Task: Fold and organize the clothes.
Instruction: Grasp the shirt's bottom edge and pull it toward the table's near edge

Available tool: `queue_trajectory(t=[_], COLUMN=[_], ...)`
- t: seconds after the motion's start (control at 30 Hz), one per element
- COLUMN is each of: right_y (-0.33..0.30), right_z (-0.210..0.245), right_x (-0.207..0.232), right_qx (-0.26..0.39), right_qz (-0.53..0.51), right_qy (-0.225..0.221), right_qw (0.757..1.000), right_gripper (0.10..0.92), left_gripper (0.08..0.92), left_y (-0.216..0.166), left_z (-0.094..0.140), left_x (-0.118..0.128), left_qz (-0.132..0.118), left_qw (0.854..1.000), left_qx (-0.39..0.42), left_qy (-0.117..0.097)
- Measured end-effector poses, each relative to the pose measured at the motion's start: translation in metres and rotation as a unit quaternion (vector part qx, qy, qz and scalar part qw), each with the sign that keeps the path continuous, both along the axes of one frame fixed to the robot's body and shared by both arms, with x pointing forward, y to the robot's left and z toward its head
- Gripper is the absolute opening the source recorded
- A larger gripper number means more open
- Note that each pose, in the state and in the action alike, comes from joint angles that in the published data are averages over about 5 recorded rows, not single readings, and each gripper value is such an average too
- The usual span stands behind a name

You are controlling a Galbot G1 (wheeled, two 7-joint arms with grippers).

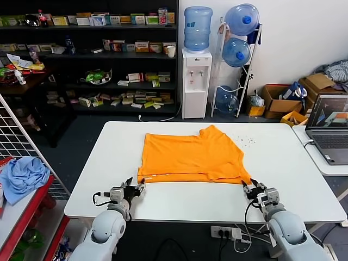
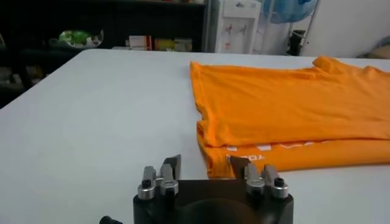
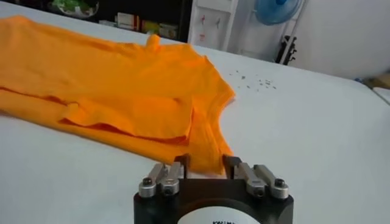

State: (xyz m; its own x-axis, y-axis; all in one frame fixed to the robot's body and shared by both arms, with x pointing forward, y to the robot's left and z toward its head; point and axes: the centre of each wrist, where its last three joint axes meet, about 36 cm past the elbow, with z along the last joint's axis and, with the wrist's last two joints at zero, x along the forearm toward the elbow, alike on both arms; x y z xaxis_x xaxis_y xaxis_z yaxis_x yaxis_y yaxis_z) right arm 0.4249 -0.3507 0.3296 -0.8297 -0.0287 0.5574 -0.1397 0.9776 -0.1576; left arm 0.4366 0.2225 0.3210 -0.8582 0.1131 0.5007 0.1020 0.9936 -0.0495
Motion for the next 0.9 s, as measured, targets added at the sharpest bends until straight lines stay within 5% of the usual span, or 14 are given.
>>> queue_trajectory(t=[0.27, 0.5, 0.9], right_y=[-0.003, -0.005, 0.005], right_z=[0.013, 0.031, 0.049], right_x=[-0.012, -0.035, -0.081], right_qx=[-0.004, -0.017, -0.028], right_qz=[-0.010, -0.011, -0.005], right_qy=[0.025, 0.046, 0.060], right_qw=[1.000, 0.999, 0.998], right_gripper=[0.134, 0.127, 0.158], left_gripper=[0.296, 0.110, 0.094], left_y=[0.007, 0.016, 0.021], left_z=[0.004, 0.016, 0.036], left_x=[-0.008, -0.027, -0.088], left_qz=[-0.006, -0.013, -0.033], left_qw=[1.000, 0.999, 0.998], left_qx=[-0.004, -0.005, 0.002], left_qy=[0.017, 0.032, 0.055])
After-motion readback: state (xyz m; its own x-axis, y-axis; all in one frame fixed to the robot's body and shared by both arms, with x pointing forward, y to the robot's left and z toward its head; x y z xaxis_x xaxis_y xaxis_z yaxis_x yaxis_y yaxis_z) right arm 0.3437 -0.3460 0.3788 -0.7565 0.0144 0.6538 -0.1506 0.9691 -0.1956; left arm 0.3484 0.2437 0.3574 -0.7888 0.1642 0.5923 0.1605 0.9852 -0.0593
